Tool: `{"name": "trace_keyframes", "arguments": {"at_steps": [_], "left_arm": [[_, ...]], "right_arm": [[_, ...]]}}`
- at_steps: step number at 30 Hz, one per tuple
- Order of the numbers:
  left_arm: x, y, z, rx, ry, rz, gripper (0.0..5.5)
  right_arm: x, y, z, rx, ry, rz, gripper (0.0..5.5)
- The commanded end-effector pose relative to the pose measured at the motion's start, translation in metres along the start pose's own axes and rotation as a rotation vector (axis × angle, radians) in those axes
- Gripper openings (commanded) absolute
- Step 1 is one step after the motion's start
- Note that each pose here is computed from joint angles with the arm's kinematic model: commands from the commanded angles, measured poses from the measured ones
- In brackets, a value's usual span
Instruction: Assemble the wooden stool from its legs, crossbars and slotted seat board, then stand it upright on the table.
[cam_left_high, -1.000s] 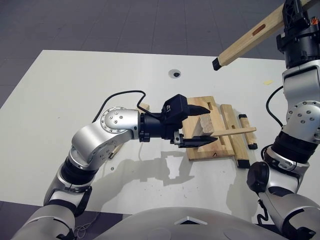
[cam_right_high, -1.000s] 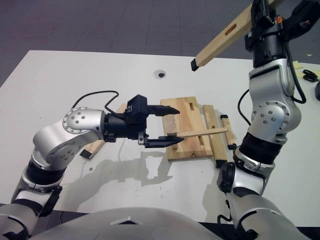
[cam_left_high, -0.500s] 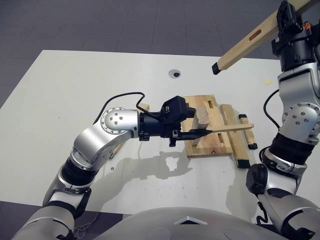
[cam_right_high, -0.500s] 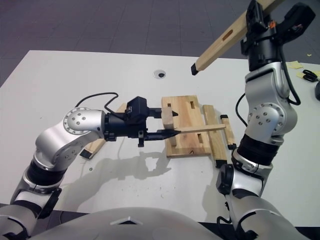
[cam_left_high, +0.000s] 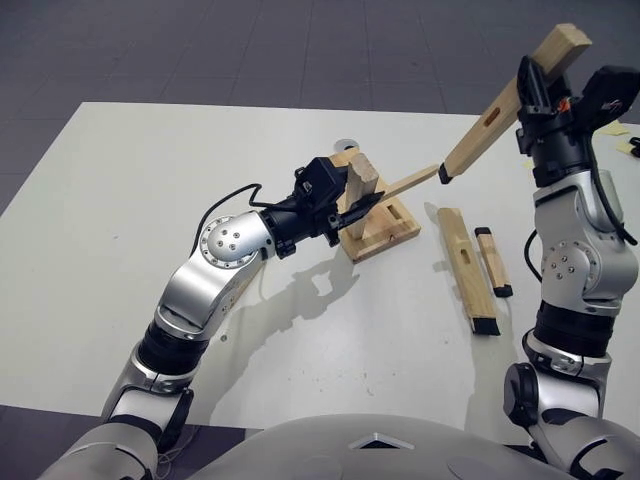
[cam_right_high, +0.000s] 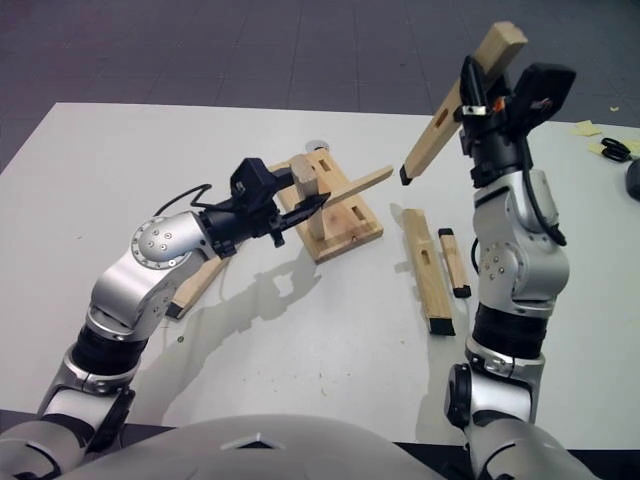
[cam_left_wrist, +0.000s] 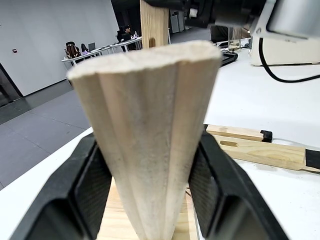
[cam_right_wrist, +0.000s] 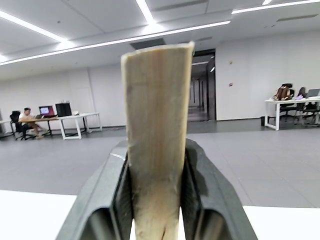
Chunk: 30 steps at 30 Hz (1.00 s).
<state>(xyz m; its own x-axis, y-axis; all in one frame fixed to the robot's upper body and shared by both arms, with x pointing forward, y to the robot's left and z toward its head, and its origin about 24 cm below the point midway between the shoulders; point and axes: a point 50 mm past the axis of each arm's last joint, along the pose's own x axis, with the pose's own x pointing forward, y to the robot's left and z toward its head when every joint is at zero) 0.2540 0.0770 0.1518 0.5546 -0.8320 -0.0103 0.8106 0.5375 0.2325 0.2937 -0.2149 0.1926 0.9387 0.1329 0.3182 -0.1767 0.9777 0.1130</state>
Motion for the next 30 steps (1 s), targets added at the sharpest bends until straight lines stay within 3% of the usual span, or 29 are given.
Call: {"name": "trace_keyframes", "arguments": {"at_steps": [1, 23, 30], "left_arm": [[-0.013, 0.007, -0.030, -0.040, 0.169, 0.047, 2.04], [-0.021, 0.009, -0.034, -0.044, 0.190, 0.007, 2.04], [-0.020, 0.008, -0.038, -0.039, 0.199, 0.006, 2.04]], "right_arm": [[-0.003, 0.000, -0.011, -0.041, 0.017, 0.049, 1.03], [-0.016, 0.043, -0.047, 0.026, 0.084, 0.273, 1.03], [-0.018, 0.066, -0.048, -0.094, 0.007, 0.346, 1.03]]}}
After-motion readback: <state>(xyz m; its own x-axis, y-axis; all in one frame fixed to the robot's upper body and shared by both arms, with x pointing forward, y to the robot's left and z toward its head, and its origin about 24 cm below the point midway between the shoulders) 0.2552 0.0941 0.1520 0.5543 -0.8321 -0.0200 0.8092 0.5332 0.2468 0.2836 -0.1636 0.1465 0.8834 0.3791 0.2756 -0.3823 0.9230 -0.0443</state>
